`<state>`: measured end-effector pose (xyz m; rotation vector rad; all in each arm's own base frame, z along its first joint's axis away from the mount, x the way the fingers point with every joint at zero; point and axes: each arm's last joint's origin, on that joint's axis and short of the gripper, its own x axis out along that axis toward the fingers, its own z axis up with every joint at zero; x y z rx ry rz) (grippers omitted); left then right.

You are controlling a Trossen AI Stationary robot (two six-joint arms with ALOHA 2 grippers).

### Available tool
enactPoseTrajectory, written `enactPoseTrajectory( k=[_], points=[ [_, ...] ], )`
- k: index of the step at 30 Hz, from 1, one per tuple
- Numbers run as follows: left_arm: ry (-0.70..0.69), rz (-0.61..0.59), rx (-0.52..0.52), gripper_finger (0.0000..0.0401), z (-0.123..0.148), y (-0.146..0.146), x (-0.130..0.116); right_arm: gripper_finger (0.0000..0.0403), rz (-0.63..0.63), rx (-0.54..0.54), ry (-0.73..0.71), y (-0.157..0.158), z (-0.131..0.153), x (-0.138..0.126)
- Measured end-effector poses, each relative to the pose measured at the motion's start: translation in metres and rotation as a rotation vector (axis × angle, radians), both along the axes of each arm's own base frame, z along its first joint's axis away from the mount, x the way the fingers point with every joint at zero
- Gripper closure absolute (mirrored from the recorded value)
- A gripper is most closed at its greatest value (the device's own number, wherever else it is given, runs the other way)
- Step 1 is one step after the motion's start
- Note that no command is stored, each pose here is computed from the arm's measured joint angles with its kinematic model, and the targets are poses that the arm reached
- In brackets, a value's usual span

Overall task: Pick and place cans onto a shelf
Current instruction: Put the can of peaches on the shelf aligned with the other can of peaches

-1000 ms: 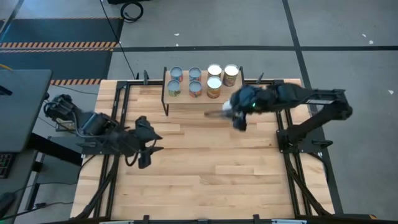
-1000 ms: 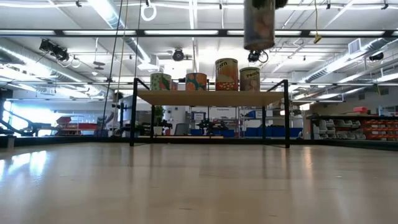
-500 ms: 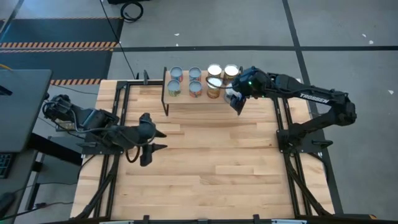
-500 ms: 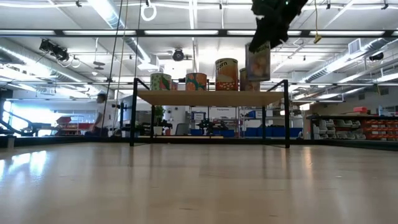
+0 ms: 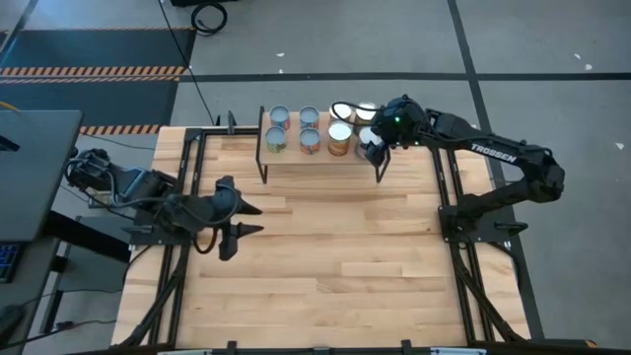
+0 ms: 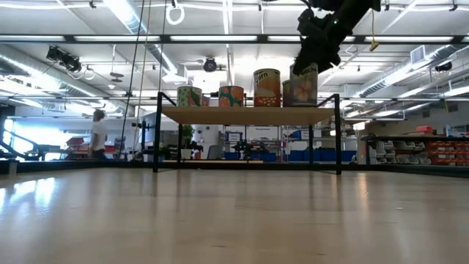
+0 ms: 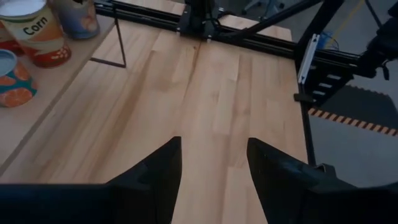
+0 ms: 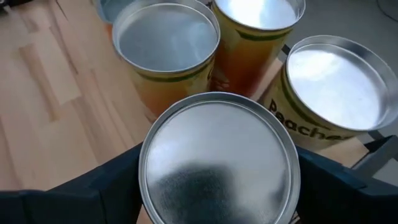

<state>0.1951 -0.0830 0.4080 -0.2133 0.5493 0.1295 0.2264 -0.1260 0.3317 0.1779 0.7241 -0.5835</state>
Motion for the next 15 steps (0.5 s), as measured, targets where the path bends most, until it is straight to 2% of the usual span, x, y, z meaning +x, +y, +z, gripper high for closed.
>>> enactPoseTrajectory(
  k=[15],
  points=[
    [0.0, 0.016, 0.003, 0.0214, 0.0, 0.0031, 0.0013, 0.0058, -0.029, -0.028, -0.042, -0.0108, -0.0109, -0.0002]
  ],
)
